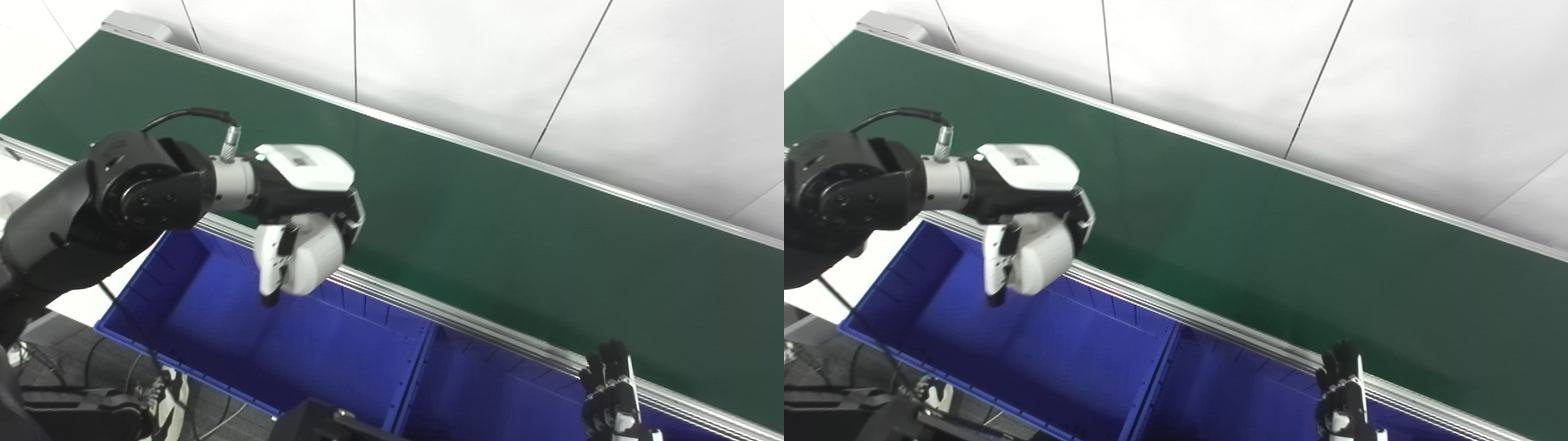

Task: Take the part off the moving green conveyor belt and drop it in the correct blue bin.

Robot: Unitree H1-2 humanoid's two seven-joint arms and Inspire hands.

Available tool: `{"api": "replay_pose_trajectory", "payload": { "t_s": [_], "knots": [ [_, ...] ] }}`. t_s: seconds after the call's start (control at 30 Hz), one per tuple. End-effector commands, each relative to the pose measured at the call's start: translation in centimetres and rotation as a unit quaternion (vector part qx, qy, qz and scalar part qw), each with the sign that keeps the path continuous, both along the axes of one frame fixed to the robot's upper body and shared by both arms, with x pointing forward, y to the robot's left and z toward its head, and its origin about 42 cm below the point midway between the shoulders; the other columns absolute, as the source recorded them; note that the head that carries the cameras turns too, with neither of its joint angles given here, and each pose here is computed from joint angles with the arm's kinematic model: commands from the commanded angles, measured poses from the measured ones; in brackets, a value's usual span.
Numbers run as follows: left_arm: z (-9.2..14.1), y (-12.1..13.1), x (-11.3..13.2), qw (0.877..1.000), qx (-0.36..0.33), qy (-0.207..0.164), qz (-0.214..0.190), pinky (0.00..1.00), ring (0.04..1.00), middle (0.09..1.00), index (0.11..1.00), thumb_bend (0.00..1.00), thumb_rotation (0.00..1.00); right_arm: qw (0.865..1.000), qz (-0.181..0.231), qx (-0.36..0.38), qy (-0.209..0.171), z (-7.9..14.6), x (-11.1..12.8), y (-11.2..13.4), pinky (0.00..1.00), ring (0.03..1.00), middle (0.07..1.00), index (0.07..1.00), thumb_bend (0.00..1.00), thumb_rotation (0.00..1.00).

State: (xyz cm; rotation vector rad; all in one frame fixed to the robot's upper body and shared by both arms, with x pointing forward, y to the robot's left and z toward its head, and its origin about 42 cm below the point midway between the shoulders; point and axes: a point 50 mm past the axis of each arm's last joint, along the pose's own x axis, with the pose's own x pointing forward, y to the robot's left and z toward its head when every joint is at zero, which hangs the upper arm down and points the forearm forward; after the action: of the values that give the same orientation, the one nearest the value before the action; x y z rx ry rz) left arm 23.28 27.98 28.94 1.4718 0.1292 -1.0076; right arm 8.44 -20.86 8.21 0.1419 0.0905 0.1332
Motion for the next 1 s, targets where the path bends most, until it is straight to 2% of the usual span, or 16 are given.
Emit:
{"api": "replay_pose_trajectory", "payload": {
  "t_s": [0.0,0.03,0.13,0.2,0.23,0.3,0.43,0.47,0.53,0.73,0.8,0.97],
  "knots": [
    [0.7,0.3,-0.2,0.999,0.021,-0.024,0.02,0.23,0.304,0.459,0.484,0.53,0.0,1.0,0.003,0.001,-0.014,0.7,0.0,-0.1,1.0,0.991,1.0,1.0,0.69,0.85],
    [0.5,0.4,-0.3,0.999,0.028,-0.026,0.028,0.2,0.271,0.47,0.484,0.53,0.0,1.0,0.004,0.001,-0.015,0.7,0.0,-0.2,1.0,0.988,1.0,1.0,0.7,0.84],
    [0.0,0.6,-0.7,0.996,0.062,-0.029,0.049,0.19,0.271,0.474,0.484,0.53,0.0,1.0,0.002,0.003,-0.015,0.7,-0.1,-0.2,1.0,0.985,1.0,1.0,0.71,0.83],
    [-0.2,0.9,-1.2,0.992,0.098,-0.048,0.059,0.2,0.283,0.476,0.484,0.53,0.0,1.0,0.001,0.002,-0.013,0.7,-0.3,-0.3,1.0,0.984,1.0,1.0,0.71,0.83],
    [-0.2,1.0,-1.4,0.99,0.11,-0.055,0.063,0.21,0.298,0.435,0.488,0.52,0.0,1.0,0.001,0.002,-0.012,0.8,-0.3,-0.3,1.0,0.983,1.0,1.0,0.71,0.83],
    [-0.3,1.2,-1.7,0.987,0.132,-0.069,0.064,0.19,0.282,0.456,0.486,0.53,0.0,1.0,0.002,0.003,-0.011,0.8,-0.3,-0.3,1.0,0.987,1.0,1.0,0.7,0.83],
    [-0.8,1.4,-2.9,0.988,0.104,-0.093,0.06,0.17,0.251,0.473,0.485,0.53,0.0,1.0,0.003,0.006,-0.014,0.6,-0.1,0.0,1.0,0.99,1.0,1.0,0.69,0.83],
    [-1.1,1.5,-3.2,0.989,0.095,-0.095,0.061,0.19,0.269,0.427,0.493,0.52,0.0,1.0,0.003,0.006,-0.014,0.6,-0.1,0.0,1.0,0.986,1.0,1.0,0.69,0.83],
    [-1.4,1.8,-3.6,0.99,0.079,-0.096,0.068,0.26,0.336,0.415,0.499,0.52,0.0,1.0,0.004,0.006,-0.014,0.8,-0.1,0.2,1.0,0.984,1.0,1.0,0.69,0.83],
    [-3.6,2.0,-5.1,0.99,0.061,-0.076,0.104,0.23,0.316,0.403,0.503,0.52,0.0,1.0,0.01,0.021,-0.009,1.4,-0.1,0.1,1.0,0.983,1.0,1.0,0.7,0.81],
    [-4.6,2.0,-5.7,0.99,0.055,-0.067,0.112,0.27,0.348,0.415,0.505,0.52,0.0,0.999,0.013,0.03,-0.01,1.5,0.1,0.1,0.99,0.981,1.0,1.0,0.69,0.79],
    [-7.4,2.2,-7.0,0.991,0.041,-0.005,0.13,0.33,0.409,0.45,0.497,0.52,0.0,0.999,0.028,0.036,-0.013,1.4,0.6,-0.3,1.0,0.997,1.0,1.0,0.66,0.77]
  ]
}}
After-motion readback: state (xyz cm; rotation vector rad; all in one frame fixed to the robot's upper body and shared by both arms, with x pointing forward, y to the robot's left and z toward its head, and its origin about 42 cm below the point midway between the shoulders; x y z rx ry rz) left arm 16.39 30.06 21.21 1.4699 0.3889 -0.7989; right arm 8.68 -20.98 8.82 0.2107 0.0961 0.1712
